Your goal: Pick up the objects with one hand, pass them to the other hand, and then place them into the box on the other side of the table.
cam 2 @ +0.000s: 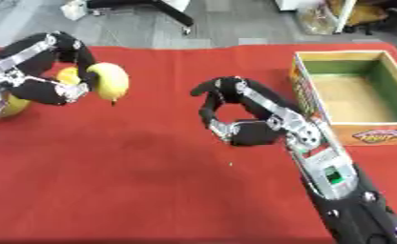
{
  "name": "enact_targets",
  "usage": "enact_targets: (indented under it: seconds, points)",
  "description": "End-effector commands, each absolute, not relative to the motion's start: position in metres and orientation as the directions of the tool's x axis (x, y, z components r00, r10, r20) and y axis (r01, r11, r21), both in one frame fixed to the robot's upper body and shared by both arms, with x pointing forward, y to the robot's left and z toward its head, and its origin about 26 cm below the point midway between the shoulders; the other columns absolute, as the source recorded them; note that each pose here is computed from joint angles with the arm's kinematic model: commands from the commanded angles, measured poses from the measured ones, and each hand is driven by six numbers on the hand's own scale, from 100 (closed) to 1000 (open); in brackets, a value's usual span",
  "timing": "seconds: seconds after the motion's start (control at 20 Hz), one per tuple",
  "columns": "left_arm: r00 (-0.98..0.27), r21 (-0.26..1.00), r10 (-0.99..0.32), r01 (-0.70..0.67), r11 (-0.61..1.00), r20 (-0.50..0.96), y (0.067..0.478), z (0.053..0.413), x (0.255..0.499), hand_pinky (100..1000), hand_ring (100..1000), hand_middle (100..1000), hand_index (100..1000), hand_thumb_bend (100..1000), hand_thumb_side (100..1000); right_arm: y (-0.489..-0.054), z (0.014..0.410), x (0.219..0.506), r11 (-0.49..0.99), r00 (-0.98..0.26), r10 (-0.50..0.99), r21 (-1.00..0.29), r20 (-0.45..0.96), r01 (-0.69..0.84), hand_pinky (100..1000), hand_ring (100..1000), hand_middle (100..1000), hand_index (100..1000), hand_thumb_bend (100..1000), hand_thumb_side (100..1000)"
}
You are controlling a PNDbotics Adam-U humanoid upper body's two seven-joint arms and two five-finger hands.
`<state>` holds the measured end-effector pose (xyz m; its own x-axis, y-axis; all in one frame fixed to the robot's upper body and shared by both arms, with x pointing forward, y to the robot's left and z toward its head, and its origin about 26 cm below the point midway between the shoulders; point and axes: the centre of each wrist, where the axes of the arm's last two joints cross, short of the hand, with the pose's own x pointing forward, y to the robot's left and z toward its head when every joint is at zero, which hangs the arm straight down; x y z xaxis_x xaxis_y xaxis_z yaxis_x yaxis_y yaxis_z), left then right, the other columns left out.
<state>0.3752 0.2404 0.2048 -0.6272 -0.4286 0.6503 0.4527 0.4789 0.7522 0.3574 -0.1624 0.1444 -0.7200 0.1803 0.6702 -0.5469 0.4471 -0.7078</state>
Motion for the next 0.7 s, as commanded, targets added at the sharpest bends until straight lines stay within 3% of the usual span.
enact_targets:
  seconds: [0.05, 0.7]
  points:
    - [-0.656, 0.763, -0.405, 0.458, 0.456, 0.637, 0.232, 0.217, 0.372, 587, 478, 341, 362, 100, 100, -0.158, 0.147, 0.361, 0.395, -0.747, 0.213, -0.755, 0.630, -0.523, 623, 613, 461, 789, 107, 370]
    - [-0.628, 0.767, -0.440, 0.518, 0.379, 0.642, 0.217, 0.201, 0.374, 600, 498, 343, 365, 100, 100, -0.138, 0.146, 0.358, 0.383, -0.750, 0.481, -0.879, 0.453, -0.286, 601, 589, 451, 828, 229, 405]
